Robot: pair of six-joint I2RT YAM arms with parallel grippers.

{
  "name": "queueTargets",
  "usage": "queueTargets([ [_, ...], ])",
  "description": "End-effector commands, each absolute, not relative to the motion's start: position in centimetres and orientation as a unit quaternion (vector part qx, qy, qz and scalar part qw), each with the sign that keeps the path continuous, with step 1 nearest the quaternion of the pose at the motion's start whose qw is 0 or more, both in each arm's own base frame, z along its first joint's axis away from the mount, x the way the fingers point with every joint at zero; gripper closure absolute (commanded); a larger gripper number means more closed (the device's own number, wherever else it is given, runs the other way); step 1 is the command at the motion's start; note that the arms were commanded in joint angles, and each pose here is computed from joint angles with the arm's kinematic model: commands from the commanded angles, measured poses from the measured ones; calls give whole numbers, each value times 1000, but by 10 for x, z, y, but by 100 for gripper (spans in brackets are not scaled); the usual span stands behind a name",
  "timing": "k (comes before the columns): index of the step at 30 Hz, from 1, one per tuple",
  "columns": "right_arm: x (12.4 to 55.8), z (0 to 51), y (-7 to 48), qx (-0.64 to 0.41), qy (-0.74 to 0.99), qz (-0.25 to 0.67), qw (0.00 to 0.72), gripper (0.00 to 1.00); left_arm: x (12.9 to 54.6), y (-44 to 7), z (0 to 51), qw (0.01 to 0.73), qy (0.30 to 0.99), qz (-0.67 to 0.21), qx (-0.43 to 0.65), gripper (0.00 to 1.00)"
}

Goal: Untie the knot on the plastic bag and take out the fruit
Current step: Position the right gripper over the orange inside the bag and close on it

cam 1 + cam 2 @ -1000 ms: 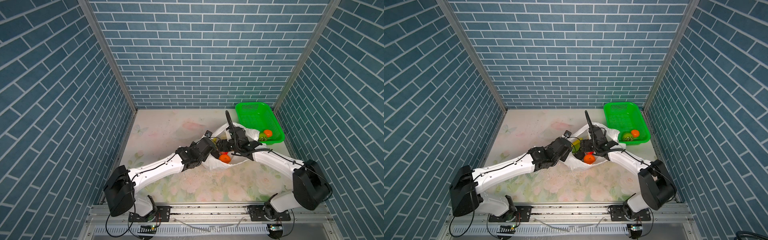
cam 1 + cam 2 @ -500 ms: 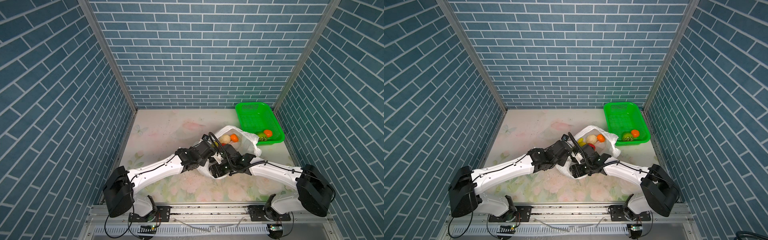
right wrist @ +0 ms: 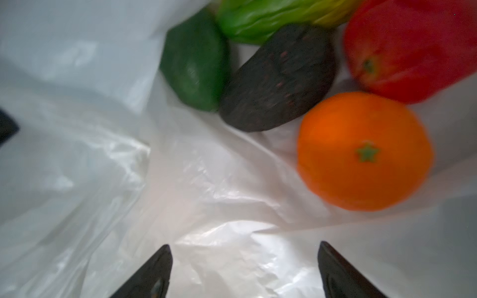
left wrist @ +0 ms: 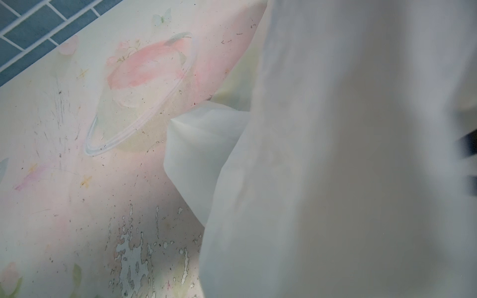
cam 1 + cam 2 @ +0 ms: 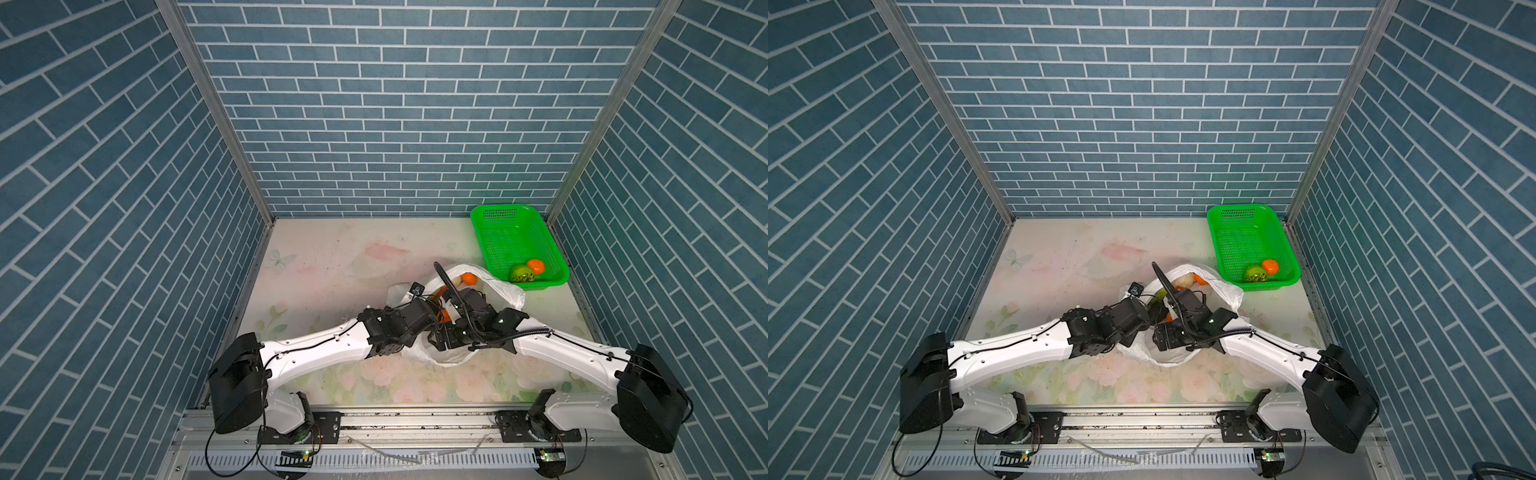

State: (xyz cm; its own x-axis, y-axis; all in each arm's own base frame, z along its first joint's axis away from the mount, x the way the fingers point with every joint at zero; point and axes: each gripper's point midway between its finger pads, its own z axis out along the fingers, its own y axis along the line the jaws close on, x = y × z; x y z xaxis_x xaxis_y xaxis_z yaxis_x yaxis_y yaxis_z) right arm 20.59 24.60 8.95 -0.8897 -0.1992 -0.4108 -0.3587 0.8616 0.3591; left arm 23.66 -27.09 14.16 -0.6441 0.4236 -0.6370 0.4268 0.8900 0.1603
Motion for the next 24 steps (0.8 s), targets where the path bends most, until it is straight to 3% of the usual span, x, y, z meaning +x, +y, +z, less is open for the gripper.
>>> queueTargets([
  [1,233,93,226,-68,959,176,210,12,241,-274,146,369,899,3,234,100],
  [16,282,79,226,-22,961,134,242,9,254,-296,166,419,878,-34,229,100],
  [24,284,62,239,-34,967,138,210,17,254,-295,161,414,881,-32,227,100],
])
